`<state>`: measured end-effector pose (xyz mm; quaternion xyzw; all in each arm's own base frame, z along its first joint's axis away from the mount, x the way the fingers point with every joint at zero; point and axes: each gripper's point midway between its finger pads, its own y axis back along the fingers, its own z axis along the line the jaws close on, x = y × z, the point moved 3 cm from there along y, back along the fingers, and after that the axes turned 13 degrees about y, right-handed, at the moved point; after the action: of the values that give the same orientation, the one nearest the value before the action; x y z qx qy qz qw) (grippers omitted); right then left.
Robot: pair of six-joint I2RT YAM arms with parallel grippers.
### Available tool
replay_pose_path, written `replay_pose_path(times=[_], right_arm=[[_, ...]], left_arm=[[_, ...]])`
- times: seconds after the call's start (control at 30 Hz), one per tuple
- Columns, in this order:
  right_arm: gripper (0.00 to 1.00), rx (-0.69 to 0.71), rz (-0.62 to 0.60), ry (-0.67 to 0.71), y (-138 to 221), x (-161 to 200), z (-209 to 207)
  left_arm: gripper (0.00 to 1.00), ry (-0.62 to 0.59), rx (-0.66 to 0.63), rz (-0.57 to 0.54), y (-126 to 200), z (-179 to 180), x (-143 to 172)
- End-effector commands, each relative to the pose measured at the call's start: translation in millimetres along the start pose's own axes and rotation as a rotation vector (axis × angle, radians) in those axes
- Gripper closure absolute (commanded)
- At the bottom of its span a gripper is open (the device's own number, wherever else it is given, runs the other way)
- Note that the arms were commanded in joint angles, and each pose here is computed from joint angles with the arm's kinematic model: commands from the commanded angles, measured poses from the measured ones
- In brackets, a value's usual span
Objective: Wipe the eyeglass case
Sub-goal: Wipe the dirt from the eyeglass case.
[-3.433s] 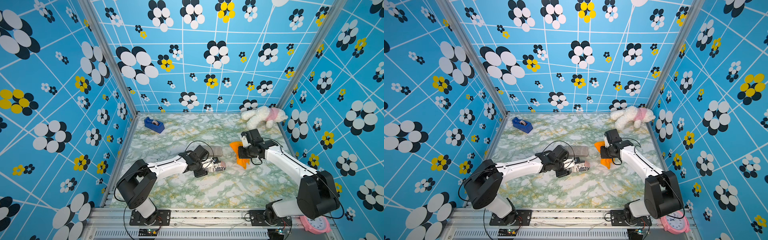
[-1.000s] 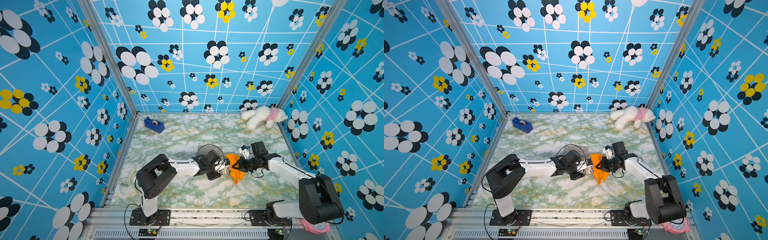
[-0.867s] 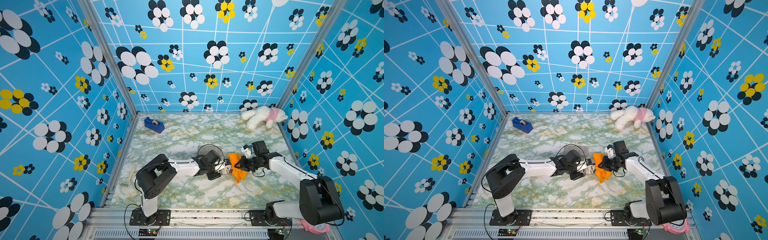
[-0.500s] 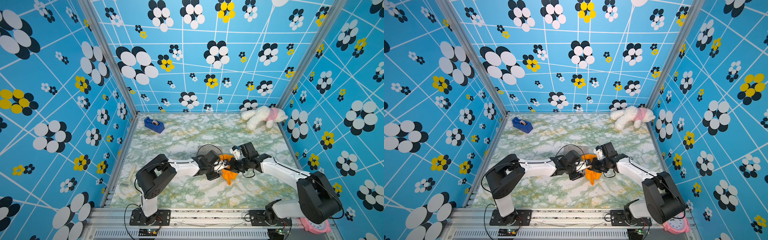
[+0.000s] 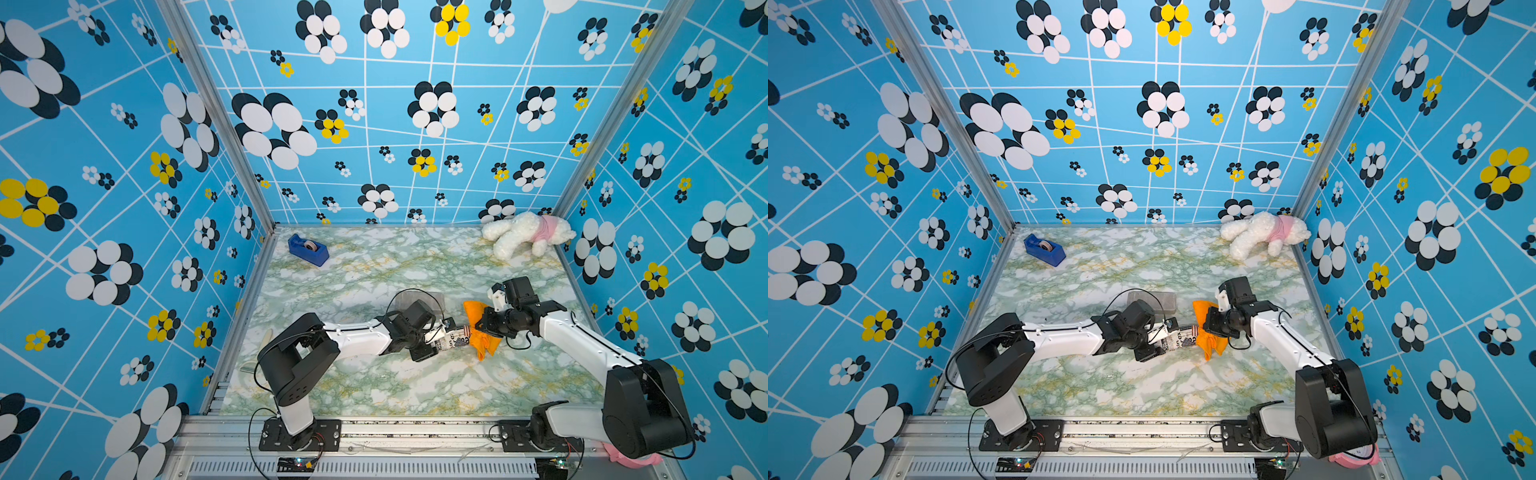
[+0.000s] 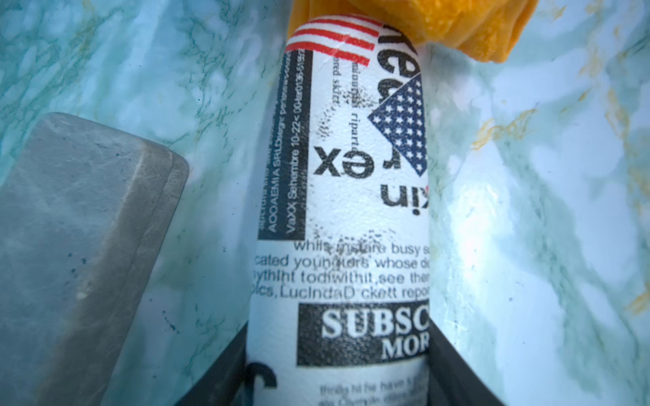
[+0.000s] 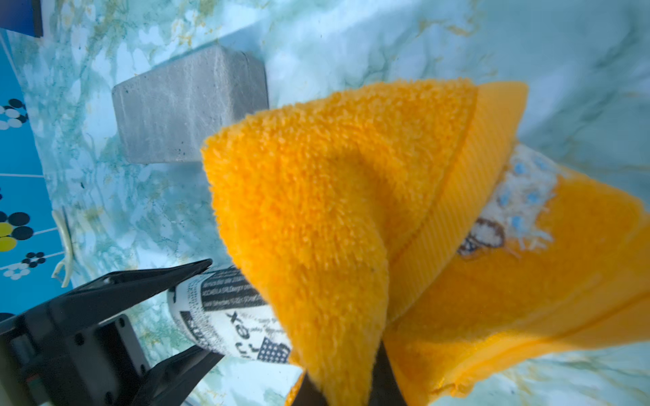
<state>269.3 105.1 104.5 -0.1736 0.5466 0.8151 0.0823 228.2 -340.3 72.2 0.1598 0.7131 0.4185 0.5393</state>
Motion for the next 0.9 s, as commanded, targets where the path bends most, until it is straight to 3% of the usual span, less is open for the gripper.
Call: replay_pose_path(times=[0.0, 0.37, 0.57, 0.87], right_arm=[[1.00, 0.045, -0.026, 0.050, 16, -12, 0], [1.00, 0.054, -0.091, 0.119, 72, 4, 14], [1.00, -0.030, -0.059, 0.089, 58, 21, 27], [1.00, -0.209, -0.039, 0.041, 22, 31, 76]], left_arm=[[0.74, 0.038, 0.039, -0.032, 10, -1, -7], [0.76, 0.182, 0.083, 0.029, 16, 6, 0], [0.77, 0.214, 0.106, 0.014, 18, 6, -4], [0.77, 0.365, 0.174, -0.002, 19, 6, -25]])
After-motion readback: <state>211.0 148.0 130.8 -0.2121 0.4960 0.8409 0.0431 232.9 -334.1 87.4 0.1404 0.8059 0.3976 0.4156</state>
